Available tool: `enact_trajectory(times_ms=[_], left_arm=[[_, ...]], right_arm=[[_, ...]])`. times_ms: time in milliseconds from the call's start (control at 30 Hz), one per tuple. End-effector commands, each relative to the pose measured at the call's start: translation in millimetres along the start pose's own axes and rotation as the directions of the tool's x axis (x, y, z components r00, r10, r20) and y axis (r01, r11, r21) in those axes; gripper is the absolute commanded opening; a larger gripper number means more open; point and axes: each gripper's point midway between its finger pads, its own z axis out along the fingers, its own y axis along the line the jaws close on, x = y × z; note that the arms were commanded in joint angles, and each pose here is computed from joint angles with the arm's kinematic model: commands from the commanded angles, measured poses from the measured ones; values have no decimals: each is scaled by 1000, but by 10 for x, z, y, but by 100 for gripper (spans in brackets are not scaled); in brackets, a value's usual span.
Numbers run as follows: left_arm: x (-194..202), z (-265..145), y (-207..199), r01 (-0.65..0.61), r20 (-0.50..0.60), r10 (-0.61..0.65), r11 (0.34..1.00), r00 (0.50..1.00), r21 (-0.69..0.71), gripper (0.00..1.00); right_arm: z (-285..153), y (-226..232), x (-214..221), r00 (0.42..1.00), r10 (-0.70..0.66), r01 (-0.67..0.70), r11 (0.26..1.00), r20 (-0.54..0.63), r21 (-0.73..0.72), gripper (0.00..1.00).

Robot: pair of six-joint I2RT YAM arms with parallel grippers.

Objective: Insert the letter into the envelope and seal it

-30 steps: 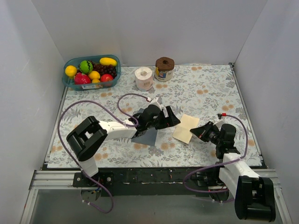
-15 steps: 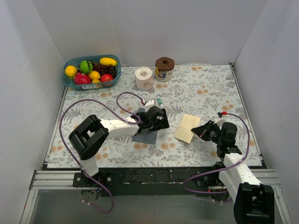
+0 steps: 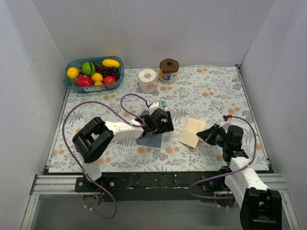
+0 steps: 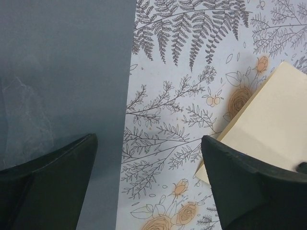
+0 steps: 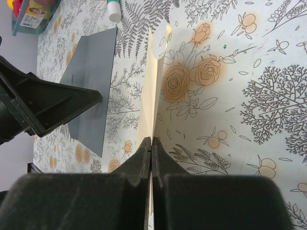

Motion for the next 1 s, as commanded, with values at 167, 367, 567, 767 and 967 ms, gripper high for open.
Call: enact_trajectory(times_ms=[167, 367, 567, 767, 967], left_arm=[[743, -321, 467, -116, -221, 139, 987, 965, 114, 81], [863, -615, 626, -129, -243, 165, 979, 956, 158, 79], [345, -1000, 160, -150, -67, 177, 942, 982, 300, 87], [-16, -1340, -200, -153, 33, 152, 904, 988, 399, 91], [344, -1344, 77, -44, -96, 86, 926, 992, 375, 86]], right_arm=[[-6, 143, -293, 996, -66, 66, 998, 64, 1, 1], [-12, 135, -320, 995, -69, 68, 998, 69, 14, 1], [0, 198, -391, 994, -65, 65, 998, 82, -1, 1], [13, 407, -626, 989, -80, 87, 995, 125, -50, 1], [66, 740, -807, 985, -112, 135, 974, 131, -181, 1]])
